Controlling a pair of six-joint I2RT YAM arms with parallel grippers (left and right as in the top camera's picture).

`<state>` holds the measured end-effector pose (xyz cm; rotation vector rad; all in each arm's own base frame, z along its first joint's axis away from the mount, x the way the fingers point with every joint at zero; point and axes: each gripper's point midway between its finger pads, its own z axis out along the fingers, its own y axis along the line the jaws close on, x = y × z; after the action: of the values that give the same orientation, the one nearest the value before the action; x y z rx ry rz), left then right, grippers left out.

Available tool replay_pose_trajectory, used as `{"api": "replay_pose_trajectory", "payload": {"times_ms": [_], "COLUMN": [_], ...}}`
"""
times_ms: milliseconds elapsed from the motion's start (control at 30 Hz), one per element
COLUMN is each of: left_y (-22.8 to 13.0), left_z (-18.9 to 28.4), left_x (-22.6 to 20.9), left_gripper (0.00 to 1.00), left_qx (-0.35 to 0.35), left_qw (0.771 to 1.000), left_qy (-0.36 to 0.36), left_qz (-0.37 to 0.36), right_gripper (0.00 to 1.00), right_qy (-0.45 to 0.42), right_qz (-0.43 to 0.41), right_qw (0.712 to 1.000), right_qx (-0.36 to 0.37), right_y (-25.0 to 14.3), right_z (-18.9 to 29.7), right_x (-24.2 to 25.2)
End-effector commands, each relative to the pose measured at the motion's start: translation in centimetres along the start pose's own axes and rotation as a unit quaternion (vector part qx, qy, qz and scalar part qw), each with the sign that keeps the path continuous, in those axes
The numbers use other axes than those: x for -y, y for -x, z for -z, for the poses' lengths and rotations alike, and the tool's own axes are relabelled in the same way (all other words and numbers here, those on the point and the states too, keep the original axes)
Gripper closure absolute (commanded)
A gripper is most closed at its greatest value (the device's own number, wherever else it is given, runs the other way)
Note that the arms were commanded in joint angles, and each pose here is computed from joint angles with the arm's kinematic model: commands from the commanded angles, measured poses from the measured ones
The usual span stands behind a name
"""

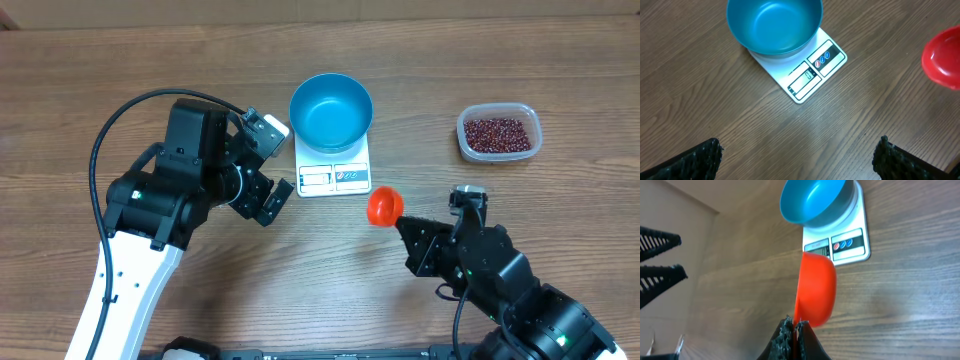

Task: Scoop item into bowl and weigh 150g on scale
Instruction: 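Pull the left gripper back left of the scale, then move the red cup in the right gripper over the bean tub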

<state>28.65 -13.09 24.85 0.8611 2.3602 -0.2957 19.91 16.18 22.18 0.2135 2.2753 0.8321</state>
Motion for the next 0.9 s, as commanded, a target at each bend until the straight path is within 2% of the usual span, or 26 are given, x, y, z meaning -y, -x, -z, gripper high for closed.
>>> {"api": "replay_pose_trajectory", "payload": {"times_ms": [0, 333, 467, 633, 867], "left_y": [1.0, 0.7, 0.1, -0.9, -1.1], "left_z": [1.2, 2.4, 2.7, 2.5, 2.4], "left_x": [0.4, 1.8, 4.1, 3.5, 3.3], "left_gripper": [0.00, 0.00, 0.00, 0.00, 0.00], "left_qx": [0.024, 0.034, 0.040, 0.014, 0.006], "left_qw": [1.000, 0.997, 0.986, 0.988, 0.990], "left_qy": [-0.006, -0.029, -0.091, -0.073, -0.069], "left_qz": [-0.014, -0.061, -0.135, -0.132, -0.126], "right_gripper": [0.96, 0.96, 0.96, 0.96, 0.96], "right_qy": [0.000, -0.050, -0.063, -0.074, -0.077], "right_qz": [0.003, 0.009, 0.037, 0.039, 0.092], "right_qw": [1.000, 0.997, 0.995, 0.992, 0.987], "right_qx": [0.004, 0.057, 0.075, 0.095, 0.104], "right_y": [0.4, 2.2, 2.9, 3.7, 4.3], "right_z": [0.5, 0.7, 0.8, 1.0, 1.0], "right_x": [-0.2, 1.5, 1.8, 2.1, 1.9]}}
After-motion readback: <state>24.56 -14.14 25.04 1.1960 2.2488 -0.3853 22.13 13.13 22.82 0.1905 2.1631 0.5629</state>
